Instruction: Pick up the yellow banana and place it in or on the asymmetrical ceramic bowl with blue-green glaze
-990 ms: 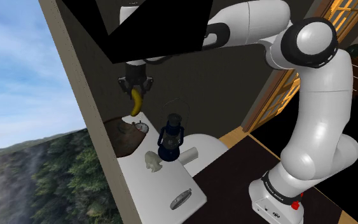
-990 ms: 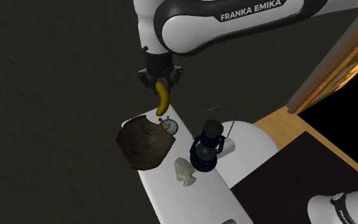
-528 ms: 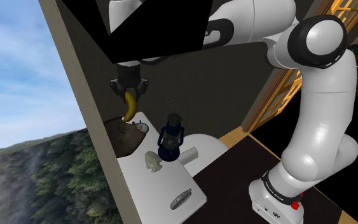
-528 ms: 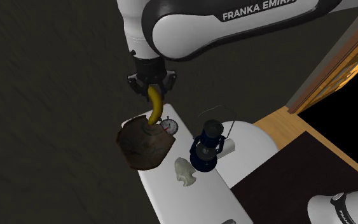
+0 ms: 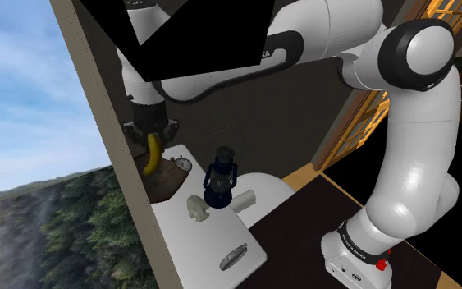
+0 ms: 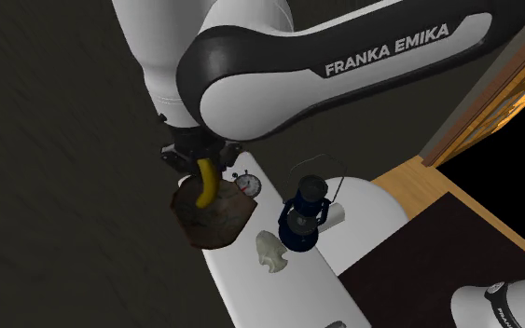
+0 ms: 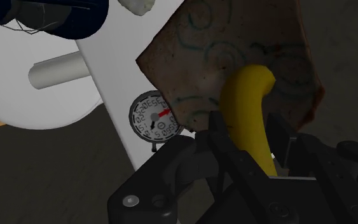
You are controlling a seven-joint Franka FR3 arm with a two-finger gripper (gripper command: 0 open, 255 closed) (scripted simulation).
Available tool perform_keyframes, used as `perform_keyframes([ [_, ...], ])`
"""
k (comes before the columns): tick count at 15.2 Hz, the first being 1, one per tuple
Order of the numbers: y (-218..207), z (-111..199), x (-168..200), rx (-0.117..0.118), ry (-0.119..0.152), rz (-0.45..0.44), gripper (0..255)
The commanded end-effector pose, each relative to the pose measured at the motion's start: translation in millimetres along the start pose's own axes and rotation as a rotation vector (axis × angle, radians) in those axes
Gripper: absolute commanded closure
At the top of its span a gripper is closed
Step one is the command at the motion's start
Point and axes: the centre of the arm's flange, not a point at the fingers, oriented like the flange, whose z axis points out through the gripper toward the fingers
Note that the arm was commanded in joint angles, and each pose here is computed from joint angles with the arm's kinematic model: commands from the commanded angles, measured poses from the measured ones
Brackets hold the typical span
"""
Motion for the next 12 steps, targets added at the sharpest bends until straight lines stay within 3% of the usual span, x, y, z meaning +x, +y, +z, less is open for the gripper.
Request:
perform_keyframes([
  [1, -3.7, 8.5, -3.2, 0.000, 0.000, 0.001, 255],
  [12, -2.9, 66.5, -3.3, 0.000, 0.000, 0.001, 255],
])
